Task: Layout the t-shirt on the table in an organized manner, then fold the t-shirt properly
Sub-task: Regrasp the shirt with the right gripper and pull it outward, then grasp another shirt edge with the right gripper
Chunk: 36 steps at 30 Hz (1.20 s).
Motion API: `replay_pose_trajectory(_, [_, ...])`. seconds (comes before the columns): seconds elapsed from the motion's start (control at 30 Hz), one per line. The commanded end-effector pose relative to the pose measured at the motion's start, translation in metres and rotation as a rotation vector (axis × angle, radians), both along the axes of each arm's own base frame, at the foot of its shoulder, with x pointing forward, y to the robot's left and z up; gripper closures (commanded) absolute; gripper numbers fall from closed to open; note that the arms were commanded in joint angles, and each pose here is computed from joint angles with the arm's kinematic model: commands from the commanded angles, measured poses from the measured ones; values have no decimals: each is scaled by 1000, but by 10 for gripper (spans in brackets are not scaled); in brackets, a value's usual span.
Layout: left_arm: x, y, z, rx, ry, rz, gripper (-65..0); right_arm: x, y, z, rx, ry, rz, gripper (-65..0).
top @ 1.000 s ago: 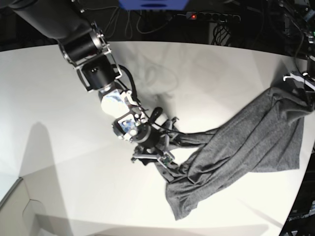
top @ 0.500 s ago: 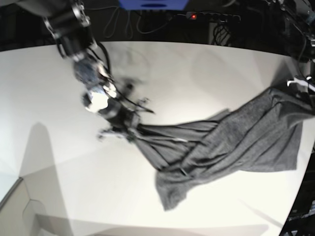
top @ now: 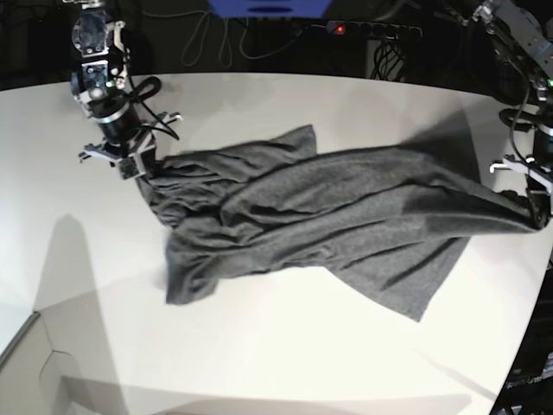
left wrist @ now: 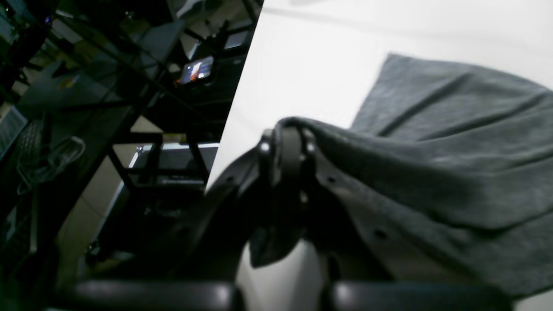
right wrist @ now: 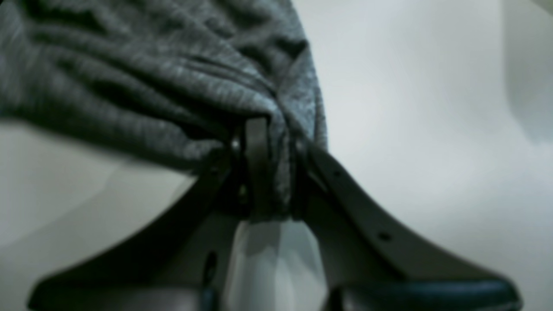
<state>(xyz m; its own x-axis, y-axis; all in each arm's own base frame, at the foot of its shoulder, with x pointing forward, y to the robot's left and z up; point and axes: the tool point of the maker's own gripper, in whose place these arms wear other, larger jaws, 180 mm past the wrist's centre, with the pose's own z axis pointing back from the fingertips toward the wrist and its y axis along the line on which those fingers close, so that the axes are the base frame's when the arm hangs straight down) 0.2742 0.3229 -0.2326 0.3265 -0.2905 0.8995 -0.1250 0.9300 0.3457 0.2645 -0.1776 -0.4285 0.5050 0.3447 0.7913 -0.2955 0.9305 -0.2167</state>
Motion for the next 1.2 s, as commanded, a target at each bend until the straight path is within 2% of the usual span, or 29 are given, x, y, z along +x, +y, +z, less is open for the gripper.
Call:
replay_pose_trajectory(0.0, [3, 0, 16, 21, -54, -11, 0, -13, -4, -7, -21, 39, 1, -3])
replay_pose_trajectory(0.13, [0, 0, 12, 16, -42, -12, 0, -25, -7, -6, -42, 51, 20, -87])
replay_pose_trajectory(0.3, [0, 0, 12, 15, -42, -12, 0, -16, -4, 27, -55, -33, 35, -230])
replay_pose_trajectory(0.43, [0, 0, 12, 15, -42, -12, 0, -12, -14, 55, -71, -102, -2, -344])
replay_pose_trajectory(0.57, [0, 0, 12, 15, -42, -12, 0, -4, -16, 65, -65, -139, -18, -422])
replay_pose_trajectory(0.8, [0, -4, 9, -5, -45, -8, 0, 54, 25, 85, -39, -232, 103, -426])
replay_pose_trajectory(0.93, [0, -4, 9, -4, -44, -8, 0, 72, 49, 71, -20, -207, 166, -426])
replay_pose_trajectory(1.07, [-1, -2, 9, 0, -42, -3, 0, 69, 70, 49, -30, -149, 251, -425])
replay_pose_trajectory(1.17, [-1, -1, 8, 1, -41, -1, 0, 75, 74, 46, -32, -144, 265, -423])
